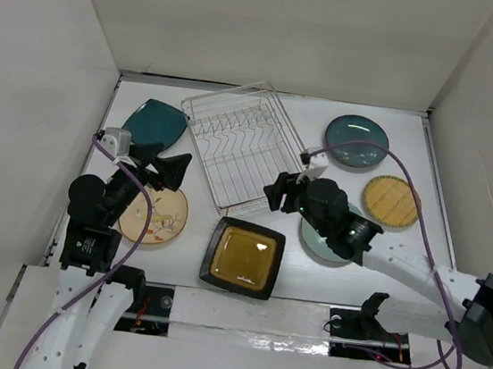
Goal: Load the plates into the dish rack
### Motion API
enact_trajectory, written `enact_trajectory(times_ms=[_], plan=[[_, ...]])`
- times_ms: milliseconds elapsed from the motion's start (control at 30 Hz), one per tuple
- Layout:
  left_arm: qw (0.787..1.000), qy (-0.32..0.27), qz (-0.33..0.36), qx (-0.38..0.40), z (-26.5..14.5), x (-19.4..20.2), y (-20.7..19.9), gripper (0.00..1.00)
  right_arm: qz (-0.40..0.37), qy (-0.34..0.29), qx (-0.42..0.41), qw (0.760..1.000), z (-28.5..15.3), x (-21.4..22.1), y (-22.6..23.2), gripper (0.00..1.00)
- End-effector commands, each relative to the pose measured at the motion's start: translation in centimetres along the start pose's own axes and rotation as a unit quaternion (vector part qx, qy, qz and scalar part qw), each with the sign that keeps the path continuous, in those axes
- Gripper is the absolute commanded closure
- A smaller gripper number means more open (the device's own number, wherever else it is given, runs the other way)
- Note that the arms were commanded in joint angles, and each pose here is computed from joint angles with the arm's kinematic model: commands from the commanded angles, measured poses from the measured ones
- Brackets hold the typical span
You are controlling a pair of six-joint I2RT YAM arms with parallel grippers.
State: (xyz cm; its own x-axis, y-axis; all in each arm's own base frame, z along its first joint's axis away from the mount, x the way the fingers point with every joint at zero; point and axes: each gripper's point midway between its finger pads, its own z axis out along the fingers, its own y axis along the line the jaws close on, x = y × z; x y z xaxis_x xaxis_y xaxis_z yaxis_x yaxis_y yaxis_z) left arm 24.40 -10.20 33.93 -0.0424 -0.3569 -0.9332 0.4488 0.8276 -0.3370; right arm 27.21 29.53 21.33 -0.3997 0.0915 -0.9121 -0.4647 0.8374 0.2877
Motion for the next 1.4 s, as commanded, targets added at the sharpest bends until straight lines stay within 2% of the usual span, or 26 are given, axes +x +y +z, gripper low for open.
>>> enact_trajectory(times_ms=[0, 67, 100, 167, 200, 233, 267, 333, 433, 467, 500, 567, 600, 633, 667, 733, 800, 833, 867, 933, 967, 1033, 1067, 1167, 1233, 1367], plan=[[0.999, -0.022, 0.005, 0.038, -0.1, -1.3, -1.6, 0.18, 0.047, -0.057, 0.062, 0.995, -1.8, -2.9, -4.0, 0.34], [0.999, -0.023, 0.007, 0.045, -0.3, -1.3, -2.0, 0.17, 0.073, -0.049, 0.088, 0.992, -2.4, -2.2, -6.3, 0.28], [0.998, -0.017, 0.007, 0.058, -0.5, -1.0, -2.4, 0.18, 0.102, -0.053, 0.111, 0.987, -2.5, -2.4, -8.4, 0.28], [0.997, -0.016, 0.009, 0.074, -1.1, -0.7, -3.0, 0.21, 0.132, -0.059, 0.101, 0.984, -3.1, -2.6, -9.3, 0.40], [0.996, -0.012, 0.003, 0.091, -1.5, -0.4, -3.7, 0.22, 0.152, -0.057, 0.104, 0.981, -3.3, -2.0, -10.1, 0.51], [0.995, -0.012, 0.002, 0.101, -1.8, -0.2, -4.1, 0.23, 0.167, -0.070, 0.119, 0.976, -3.7, -2.4, -11.7, 0.71], [0.993, -0.015, 0.003, 0.113, -2.6, 0.2, -4.5, 0.28, 0.178, -0.077, 0.130, 0.972, -4.1, -2.4, -12.6, 1.00], [0.992, -0.008, 0.000, 0.129, -3.3, 0.9, -5.2, 0.33, 0.204, -0.098, 0.148, 0.963, -5.6, -2.9, -14.3, 1.00], [0.991, 0.010, 0.002, 0.131, -3.9, 2.1, -5.3, 0.71, 0.237, -0.126, 0.193, 0.944, -8.0, -3.0, -17.6, 1.00], [0.990, 0.012, 0.004, 0.138, -4.3, 2.4, -5.6, 0.96, 0.249, -0.142, 0.224, 0.931, -9.0, -3.2, -19.8, 1.00], [0.991, 0.023, 0.001, 0.131, -4.4, 3.1, -5.3, 1.00, 0.258, -0.149, 0.241, 0.923, -9.7, -3.1, -20.9, 1.00], [0.991, 0.034, -0.004, 0.132, -4.8, 4.1, -5.4, 1.00, 0.269, -0.156, 0.277, 0.909, -11.1, -2.3, -23.2, 1.00], [0.990, 0.031, -0.006, 0.140, -5.0, 4.2, -5.7, 1.00, 0.277, -0.168, 0.307, 0.895, -12.2, -2.2, -25.3, 0.95], [0.989, 0.032, -0.007, 0.147, -5.2, 4.4, -5.9, 1.00, 0.282, -0.170, 0.320, 0.888, -12.6, -1.9, -26.2, 0.89], [0.986, 0.034, -0.008, 0.161, -5.5, 4.4, -6.5, 1.00, 0.286, -0.164, 0.332, 0.884, -12.8, -1.0, -27.1, 0.77], [0.985, 0.035, -0.010, 0.167, -5.7, 4.6, -6.8, 1.00, 0.303, -0.169, 0.362, 0.865, -13.8, -0.3, -29.2, 0.67], [0.986, 0.037, -0.018, 0.162, -5.7, 4.8, -6.7, 1.00, 0.316, -0.166, 0.400, 0.844, -14.6, 1.3, -31.2, 0.47], [0.986, 0.036, -0.018, 0.160, -5.7, 4.8, -6.6, 1.00, 0.324, -0.180, 0.428, 0.824, -15.9, 1.6, -33.1, 0.42], [0.986, 0.037, -0.019, 0.163, -5.8, 4.9, -6.8, 1.00, 0.333, -0.173, 0.436, 0.818, -16.1, 2.5, -33.9, 0.38], [0.986, 0.038, -0.023, 0.162, -5.9, 5.0, -6.8, 1.00, 0.355, -0.178, 0.446, 0.802, -16.8, 4.0, -35.6, 0.35], [0.986, 0.038, -0.025, 0.158, -5.9, 5.0, -6.7, 0.97, 0.376, -0.175, 0.442, 0.795, -17.4, 5.0, -36.4, 0.34], [0.987, 0.038, -0.028, 0.155, -5.9, 5.1, -6.7, 0.87, 0.396, -0.171, 0.442, 0.786, -17.3, 6.6, -37.4, 0.34], [0.988, 0.038, -0.028, 0.150, -5.8, 5.0, -6.5, 0.74, 0.412, -0.160, 0.440, 0.782, -17.2, 7.6, -37.8, 0.33], [0.988, 0.035, -0.030, 0.147, -5.9, 4.9, -6.5, 0.57, 0.425, -0.156, 0.435, 0.778, -16.9, 8.5, -38.2, 0.33], [0.989, 0.033, -0.031, 0.141, -5.9, 4.9, -6.3, 0.53, 0.442, -0.158, 0.434, 0.769, -16.8, 9.3, -38.9, 0.33], [0.990, 0.030, -0.033, 0.133, -5.9, 4.8, -6.1, 0.51, 0.469, -0.141, 0.403, 0.773, -15.3, 10.1, -39.4, 0.34]])
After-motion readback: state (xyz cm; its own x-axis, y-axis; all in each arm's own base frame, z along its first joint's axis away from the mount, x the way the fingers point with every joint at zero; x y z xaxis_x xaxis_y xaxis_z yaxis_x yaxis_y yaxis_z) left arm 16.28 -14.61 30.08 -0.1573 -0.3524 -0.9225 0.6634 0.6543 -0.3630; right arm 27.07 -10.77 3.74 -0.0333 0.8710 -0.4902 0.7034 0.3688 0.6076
